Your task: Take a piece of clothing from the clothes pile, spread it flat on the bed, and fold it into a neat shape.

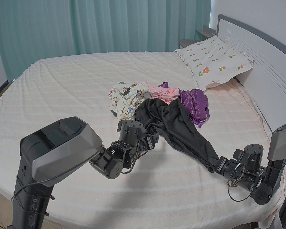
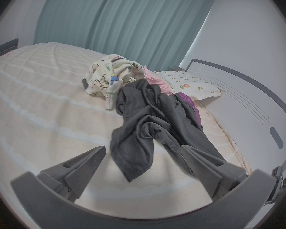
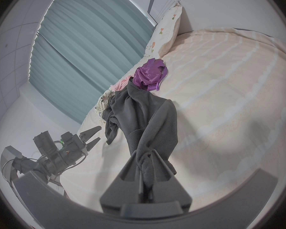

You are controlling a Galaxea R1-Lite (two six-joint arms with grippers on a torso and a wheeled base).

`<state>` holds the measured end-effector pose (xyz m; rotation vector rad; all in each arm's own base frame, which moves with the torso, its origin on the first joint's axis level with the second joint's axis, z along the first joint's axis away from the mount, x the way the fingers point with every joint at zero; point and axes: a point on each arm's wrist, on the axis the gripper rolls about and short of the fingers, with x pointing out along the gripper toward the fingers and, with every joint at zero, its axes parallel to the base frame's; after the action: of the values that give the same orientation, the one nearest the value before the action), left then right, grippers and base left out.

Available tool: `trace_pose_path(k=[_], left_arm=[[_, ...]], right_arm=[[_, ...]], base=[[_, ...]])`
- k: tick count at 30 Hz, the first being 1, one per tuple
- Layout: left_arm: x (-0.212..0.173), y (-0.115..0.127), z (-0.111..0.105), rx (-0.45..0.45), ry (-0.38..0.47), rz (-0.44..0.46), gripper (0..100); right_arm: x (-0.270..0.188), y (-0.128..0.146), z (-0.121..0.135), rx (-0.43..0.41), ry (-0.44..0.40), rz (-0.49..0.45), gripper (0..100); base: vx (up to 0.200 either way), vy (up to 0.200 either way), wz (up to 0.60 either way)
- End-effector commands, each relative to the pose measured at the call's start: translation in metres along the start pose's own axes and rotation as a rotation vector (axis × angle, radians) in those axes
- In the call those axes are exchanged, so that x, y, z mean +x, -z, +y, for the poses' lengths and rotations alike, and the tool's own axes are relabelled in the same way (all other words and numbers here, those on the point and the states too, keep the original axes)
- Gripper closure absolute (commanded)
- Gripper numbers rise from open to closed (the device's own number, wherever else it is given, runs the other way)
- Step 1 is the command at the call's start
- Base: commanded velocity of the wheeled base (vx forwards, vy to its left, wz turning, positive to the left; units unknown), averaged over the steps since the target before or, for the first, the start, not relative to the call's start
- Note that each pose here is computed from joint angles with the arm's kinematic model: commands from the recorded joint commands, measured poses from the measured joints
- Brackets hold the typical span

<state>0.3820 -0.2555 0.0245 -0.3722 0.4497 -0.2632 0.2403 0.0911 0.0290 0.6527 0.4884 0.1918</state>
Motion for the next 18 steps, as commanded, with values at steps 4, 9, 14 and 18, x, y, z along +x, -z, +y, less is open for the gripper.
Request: trace_pose_path(k=[4,9,14,18], left_arm=[[0.025,0.024,0.0,0.012,-0.028,-0.003,0],[0.031,0.028,0.002,0.016,-0.054,-0.016,0],[0.035,0.025,0.0,0.012,-0.057,-0.034,100],[0.041,0.023,0.001,0.003,-0.058,-0.055,100]], right_arm=[[0.0,-0.001,0.001,0.0,-0.009,-0.011,100],[0.0,-0.001,0.001,0.0,-0.009,-0.011,100],[0.0,0.0,0.0,0.0,-0.006,-0.007,100],[0.0,0.0,0.0,0.001,-0.006,-0.005,100]], base=[[0.0,0.0,0.0],[0.0,0.0,0.0],[0.0,0.0,0.0],[0.0,0.0,0.0]])
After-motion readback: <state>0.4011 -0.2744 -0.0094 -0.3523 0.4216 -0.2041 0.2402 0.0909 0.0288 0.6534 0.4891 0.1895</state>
